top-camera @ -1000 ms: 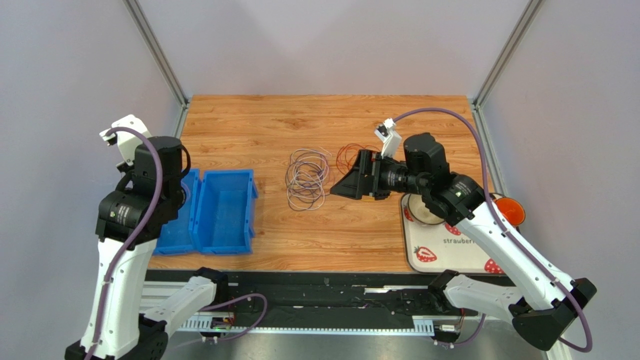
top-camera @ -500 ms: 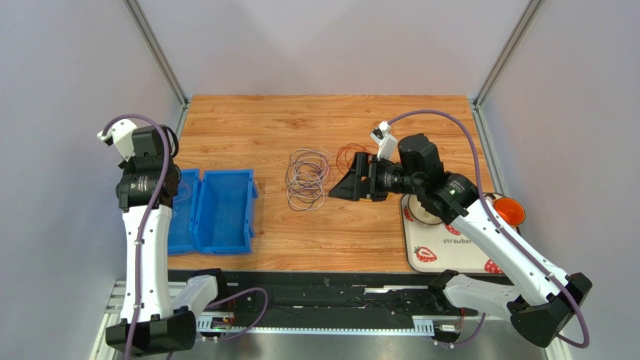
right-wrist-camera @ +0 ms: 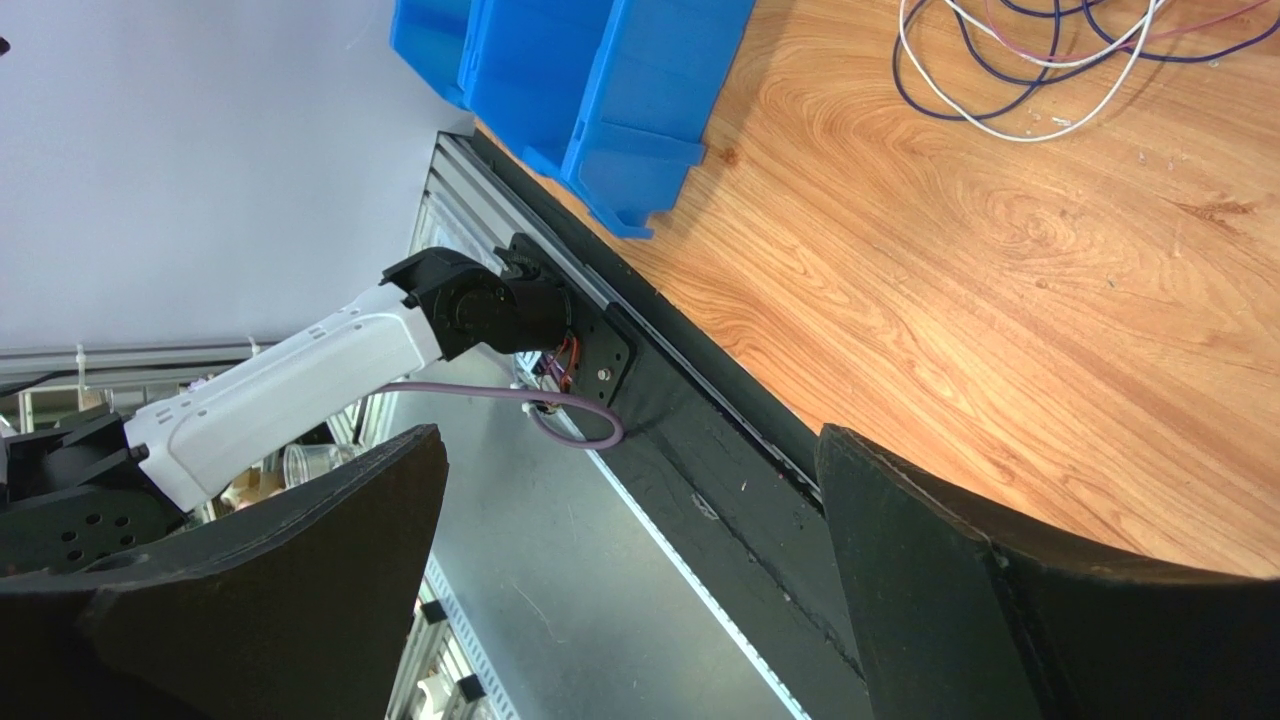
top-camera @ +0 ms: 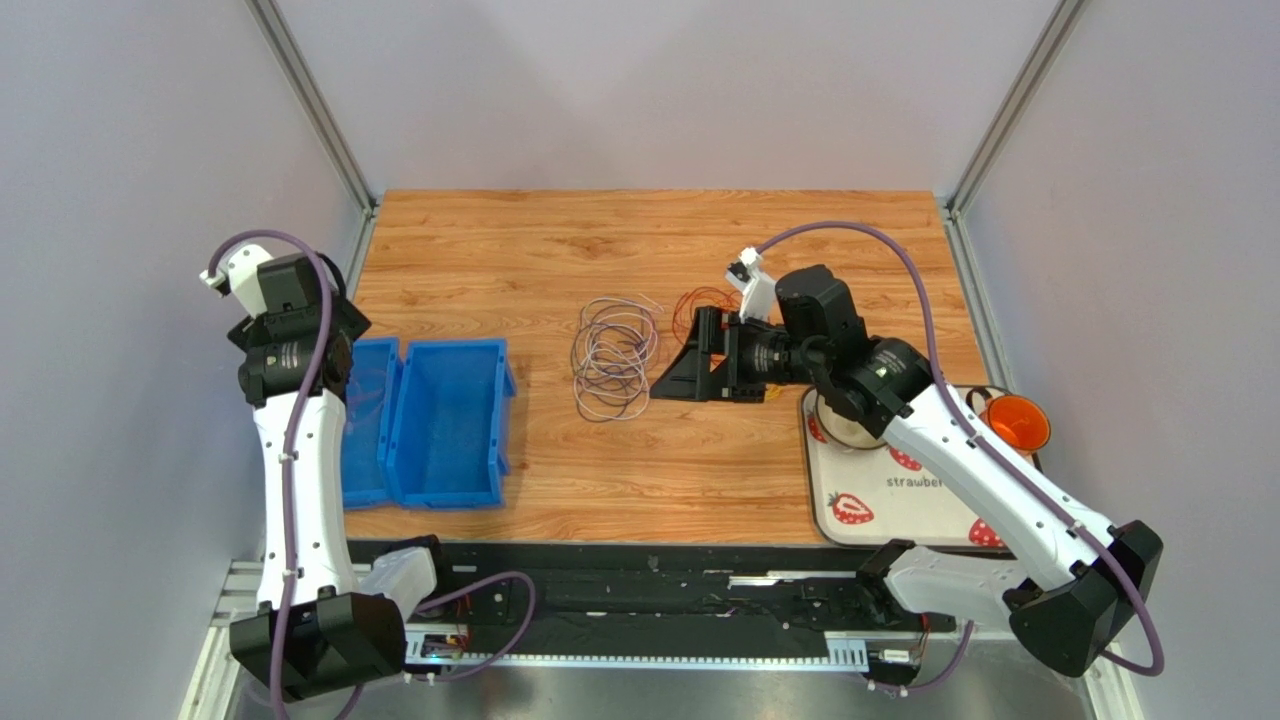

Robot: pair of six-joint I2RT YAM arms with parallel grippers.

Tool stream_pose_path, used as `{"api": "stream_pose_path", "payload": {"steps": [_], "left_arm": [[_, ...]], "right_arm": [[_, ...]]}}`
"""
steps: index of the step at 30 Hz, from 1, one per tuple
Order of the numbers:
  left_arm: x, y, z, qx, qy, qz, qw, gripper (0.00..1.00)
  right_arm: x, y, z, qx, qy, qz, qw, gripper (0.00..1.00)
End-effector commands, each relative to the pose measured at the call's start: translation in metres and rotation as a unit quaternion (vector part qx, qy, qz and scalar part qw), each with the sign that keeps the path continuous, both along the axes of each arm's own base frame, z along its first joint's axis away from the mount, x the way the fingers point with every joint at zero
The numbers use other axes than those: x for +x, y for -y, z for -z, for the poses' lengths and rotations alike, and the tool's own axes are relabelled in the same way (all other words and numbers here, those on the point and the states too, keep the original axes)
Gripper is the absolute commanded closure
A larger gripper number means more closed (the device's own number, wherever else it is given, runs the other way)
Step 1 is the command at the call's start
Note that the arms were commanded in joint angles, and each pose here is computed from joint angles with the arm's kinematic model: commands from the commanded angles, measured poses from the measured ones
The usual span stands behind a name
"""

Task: Untangle the cables
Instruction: Place the cable in the bin.

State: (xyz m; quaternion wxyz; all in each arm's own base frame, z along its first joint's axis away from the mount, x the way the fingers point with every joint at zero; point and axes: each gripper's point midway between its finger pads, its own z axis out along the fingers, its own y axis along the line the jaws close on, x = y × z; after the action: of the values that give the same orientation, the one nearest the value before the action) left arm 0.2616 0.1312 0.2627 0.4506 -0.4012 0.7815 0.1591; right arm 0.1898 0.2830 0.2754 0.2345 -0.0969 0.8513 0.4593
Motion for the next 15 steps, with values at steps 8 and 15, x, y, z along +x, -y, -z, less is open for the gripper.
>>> {"api": "stream_pose_path", "payload": {"steps": [8, 15], "left_arm": [[0.017, 0.019, -0.044, -0.028, 0.072, 0.066, 0.995, 0.12], [0.013, 0.068, -0.057, -0.06, 0.092, 0.174, 0.979, 0.12]], "right_arm": [[0.004, -0.004, -0.019, 0.017, 0.013, -0.002, 1.0, 0.03], [0.011, -0.004, -0.021, 0.005, 0.012, 0.016, 1.0, 0.04]]}}
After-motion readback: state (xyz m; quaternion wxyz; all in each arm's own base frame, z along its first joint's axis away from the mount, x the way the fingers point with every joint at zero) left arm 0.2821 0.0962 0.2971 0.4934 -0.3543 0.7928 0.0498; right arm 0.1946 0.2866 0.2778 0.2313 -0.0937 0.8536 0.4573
